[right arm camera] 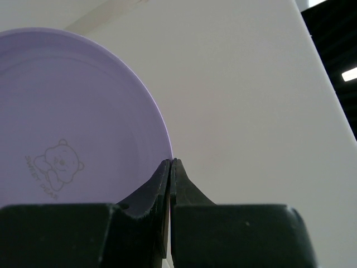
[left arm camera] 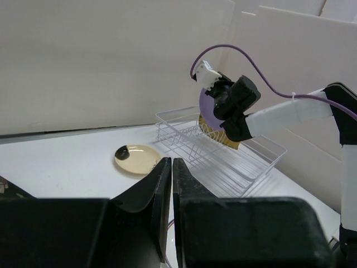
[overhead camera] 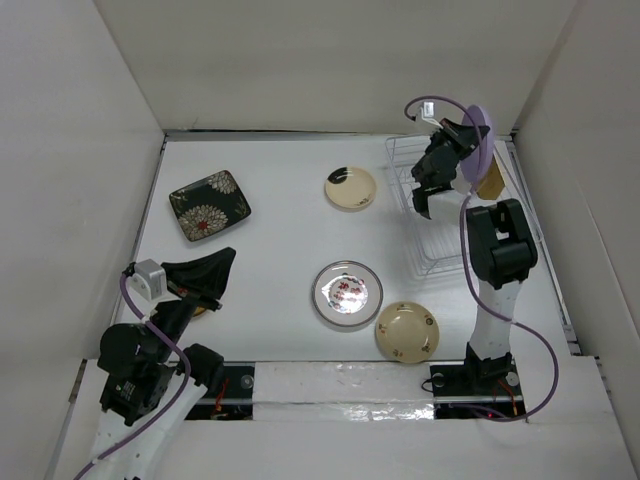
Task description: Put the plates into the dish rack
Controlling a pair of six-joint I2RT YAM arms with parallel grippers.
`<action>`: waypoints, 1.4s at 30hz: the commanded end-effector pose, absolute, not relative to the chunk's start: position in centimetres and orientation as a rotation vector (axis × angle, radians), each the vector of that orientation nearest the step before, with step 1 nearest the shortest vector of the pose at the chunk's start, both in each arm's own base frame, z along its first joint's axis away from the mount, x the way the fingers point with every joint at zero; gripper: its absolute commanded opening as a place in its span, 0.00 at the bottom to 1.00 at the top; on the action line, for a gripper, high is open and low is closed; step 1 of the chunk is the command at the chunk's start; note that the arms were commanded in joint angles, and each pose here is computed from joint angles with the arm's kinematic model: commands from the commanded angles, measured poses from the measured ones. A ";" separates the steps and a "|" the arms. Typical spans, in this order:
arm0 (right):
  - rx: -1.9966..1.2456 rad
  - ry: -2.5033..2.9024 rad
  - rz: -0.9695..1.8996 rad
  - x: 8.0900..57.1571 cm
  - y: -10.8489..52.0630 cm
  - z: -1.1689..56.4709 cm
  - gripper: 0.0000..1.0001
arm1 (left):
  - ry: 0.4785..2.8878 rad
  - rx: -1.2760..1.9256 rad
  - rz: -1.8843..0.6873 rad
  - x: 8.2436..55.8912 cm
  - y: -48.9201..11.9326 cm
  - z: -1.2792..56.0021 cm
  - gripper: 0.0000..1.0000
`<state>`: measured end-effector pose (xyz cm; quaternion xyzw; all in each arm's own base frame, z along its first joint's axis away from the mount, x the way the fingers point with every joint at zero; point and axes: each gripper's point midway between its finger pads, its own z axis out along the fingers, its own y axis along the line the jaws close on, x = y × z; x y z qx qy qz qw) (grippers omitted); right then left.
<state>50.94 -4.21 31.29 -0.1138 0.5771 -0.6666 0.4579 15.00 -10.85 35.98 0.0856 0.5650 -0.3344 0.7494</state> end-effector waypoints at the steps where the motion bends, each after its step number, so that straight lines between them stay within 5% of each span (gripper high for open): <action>1: -0.106 1.295 -1.591 48.8 -4.4 32.2 0.00 | 1.132 0.182 -0.738 13.4 -10.0 38.8 0.03; 14: 0.065 1.327 -1.563 47.8 -4.0 28.6 0.01 | 1.136 0.175 -0.733 13.5 -9.9 38.7 0.03; 18: 0.221 1.334 -1.406 48.0 -3.3 29.2 0.59 | 1.150 0.176 -0.734 13.9 -10.1 38.5 0.03; 21: 0.337 1.344 -1.233 48.5 -2.8 31.1 0.85 | 1.164 0.178 -0.731 14.2 -10.3 38.2 0.03; 26: 0.393 1.383 -0.950 48.7 0.2 35.9 0.93 | 1.193 0.177 -0.727 14.8 -10.6 37.7 0.04; 29: 0.315 1.417 -0.652 48.7 5.6 38.0 0.91 | 1.212 0.169 -0.717 15.3 -10.6 37.4 0.05; 32: 0.109 1.533 -0.248 48.5 14.5 36.2 0.35 | 1.224 0.151 -0.705 15.8 -10.4 37.2 0.05; 33: 0.122 1.545 -0.045 47.6 17.1 36.5 0.03 | 1.228 0.141 -0.700 15.9 -10.3 37.2 0.03; 38: -0.198 1.736 0.709 40.5 34.0 28.6 0.00 | 1.219 0.028 -0.635 16.6 -8.3 37.3 0.00; 42: -0.318 1.920 0.909 34.6 44.9 21.3 0.06 | 1.215 -0.026 -0.608 16.9 -7.4 37.3 0.00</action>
